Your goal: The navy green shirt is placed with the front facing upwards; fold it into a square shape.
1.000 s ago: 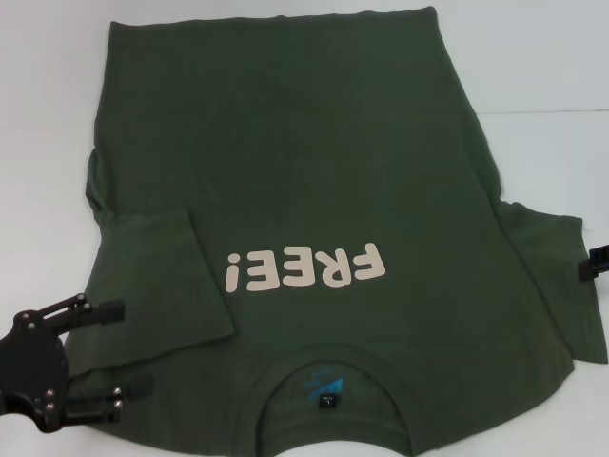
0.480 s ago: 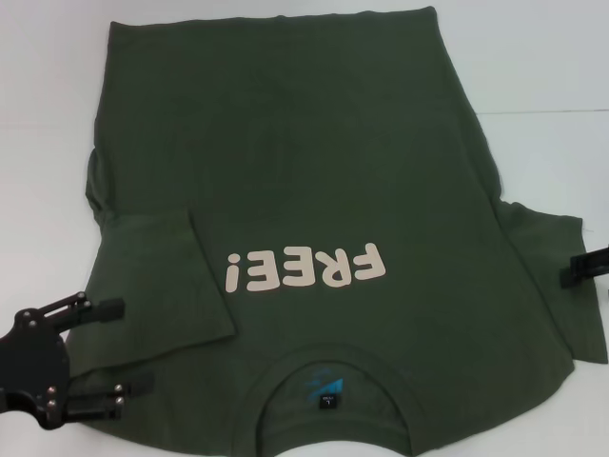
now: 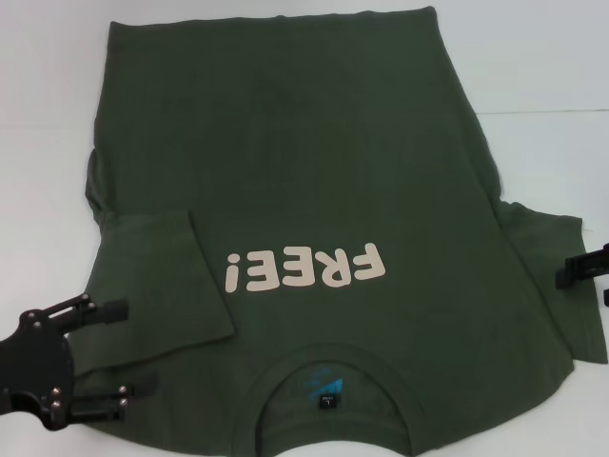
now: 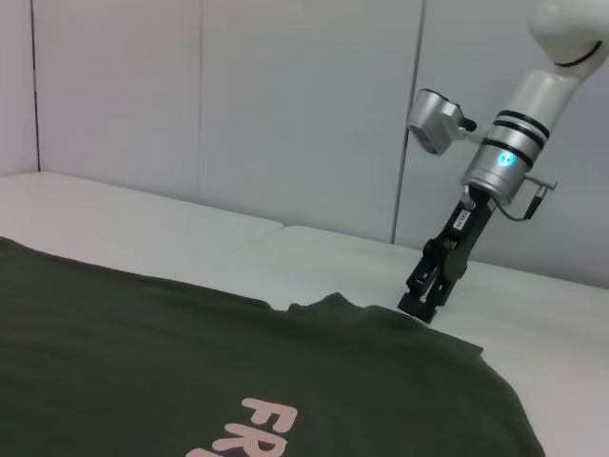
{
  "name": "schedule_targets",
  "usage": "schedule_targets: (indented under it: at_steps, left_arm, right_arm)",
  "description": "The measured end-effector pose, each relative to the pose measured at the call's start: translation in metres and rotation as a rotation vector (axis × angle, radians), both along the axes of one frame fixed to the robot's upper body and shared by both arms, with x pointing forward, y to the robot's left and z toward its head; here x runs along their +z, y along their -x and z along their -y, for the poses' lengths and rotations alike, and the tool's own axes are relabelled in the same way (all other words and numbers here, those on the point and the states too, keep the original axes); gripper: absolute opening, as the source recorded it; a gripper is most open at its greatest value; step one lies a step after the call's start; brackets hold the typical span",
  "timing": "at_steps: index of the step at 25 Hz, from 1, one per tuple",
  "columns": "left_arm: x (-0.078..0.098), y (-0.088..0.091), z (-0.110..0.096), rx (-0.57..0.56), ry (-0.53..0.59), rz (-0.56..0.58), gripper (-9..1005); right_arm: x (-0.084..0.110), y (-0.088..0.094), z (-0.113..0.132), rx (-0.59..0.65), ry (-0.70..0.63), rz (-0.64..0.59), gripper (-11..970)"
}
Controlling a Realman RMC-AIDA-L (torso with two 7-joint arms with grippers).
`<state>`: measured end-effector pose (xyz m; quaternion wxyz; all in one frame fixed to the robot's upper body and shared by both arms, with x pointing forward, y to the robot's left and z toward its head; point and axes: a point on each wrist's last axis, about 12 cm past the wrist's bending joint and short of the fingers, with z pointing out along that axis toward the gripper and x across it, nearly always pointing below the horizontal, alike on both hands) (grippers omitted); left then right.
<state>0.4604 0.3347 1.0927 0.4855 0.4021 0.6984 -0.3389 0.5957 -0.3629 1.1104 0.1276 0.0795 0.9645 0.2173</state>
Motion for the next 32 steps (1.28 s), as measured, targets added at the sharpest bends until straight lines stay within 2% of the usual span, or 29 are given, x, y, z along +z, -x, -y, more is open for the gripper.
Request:
schedule_targets:
  at_steps: [32]
  left_arm:
    - [-0.0008, -0.0026, 0.0008, 0.003, -0.014, 0.000, 936]
  right_arm:
    - [-0.0077, 0.0007, -0.0072, 0.003, -0.031, 0.001, 886]
